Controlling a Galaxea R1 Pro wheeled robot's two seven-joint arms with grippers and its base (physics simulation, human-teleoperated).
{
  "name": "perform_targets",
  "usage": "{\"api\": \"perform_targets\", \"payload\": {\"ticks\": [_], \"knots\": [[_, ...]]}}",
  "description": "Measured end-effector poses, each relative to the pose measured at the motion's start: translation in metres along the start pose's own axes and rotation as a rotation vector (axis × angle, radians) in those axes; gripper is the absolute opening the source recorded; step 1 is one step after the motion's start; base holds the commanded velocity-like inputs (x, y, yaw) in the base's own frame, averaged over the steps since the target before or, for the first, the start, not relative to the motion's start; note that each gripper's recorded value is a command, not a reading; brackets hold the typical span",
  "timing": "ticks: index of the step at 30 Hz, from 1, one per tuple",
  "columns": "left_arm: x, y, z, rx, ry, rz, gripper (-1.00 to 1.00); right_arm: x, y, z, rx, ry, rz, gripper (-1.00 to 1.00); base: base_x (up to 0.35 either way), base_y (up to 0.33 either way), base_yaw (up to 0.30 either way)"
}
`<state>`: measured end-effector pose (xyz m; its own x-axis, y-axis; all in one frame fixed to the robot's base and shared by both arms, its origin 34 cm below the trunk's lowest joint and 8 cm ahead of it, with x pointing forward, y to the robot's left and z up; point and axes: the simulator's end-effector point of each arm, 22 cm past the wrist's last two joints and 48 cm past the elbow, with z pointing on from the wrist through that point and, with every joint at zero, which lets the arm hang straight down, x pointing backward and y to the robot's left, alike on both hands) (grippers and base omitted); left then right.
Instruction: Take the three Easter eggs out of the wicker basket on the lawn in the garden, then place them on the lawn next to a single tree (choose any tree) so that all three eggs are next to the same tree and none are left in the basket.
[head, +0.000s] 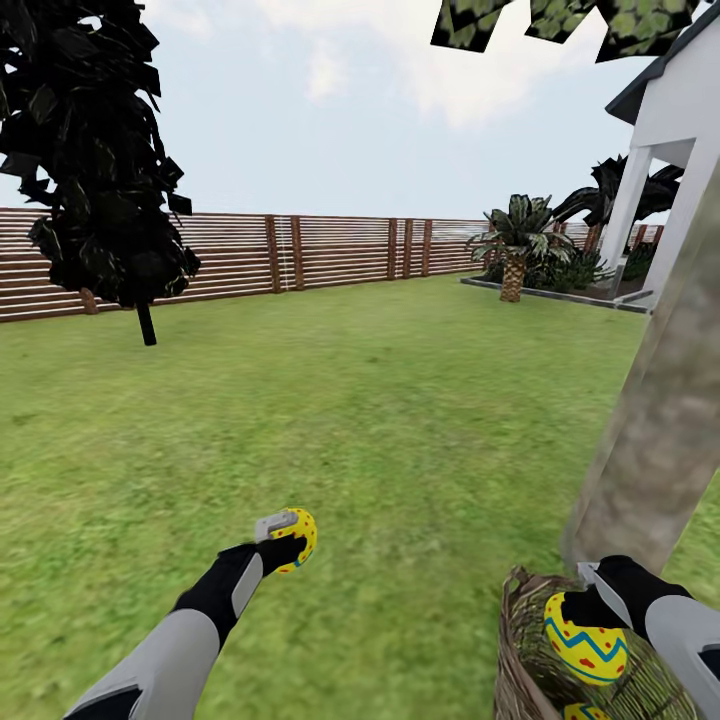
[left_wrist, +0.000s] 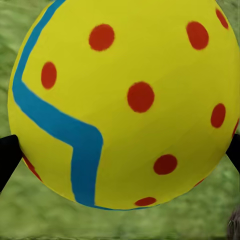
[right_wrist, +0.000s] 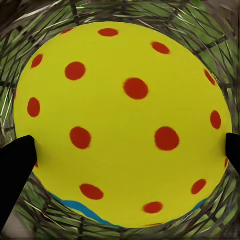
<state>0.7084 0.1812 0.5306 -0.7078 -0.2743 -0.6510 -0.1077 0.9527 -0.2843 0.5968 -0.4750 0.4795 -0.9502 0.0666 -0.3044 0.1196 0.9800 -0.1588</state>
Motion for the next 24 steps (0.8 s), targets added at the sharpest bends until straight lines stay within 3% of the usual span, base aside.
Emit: {"api": "perform_targets", "payload": {"ticks": [24], "knots": [[-0.031, -0.017, -0.027, 0.002, 0.015, -0.001, -1.0, -0.023, -0.007, -0.044, 0.0, 0.002, 0.0, -1.0, 0.0, 0.0, 0.0]]}}
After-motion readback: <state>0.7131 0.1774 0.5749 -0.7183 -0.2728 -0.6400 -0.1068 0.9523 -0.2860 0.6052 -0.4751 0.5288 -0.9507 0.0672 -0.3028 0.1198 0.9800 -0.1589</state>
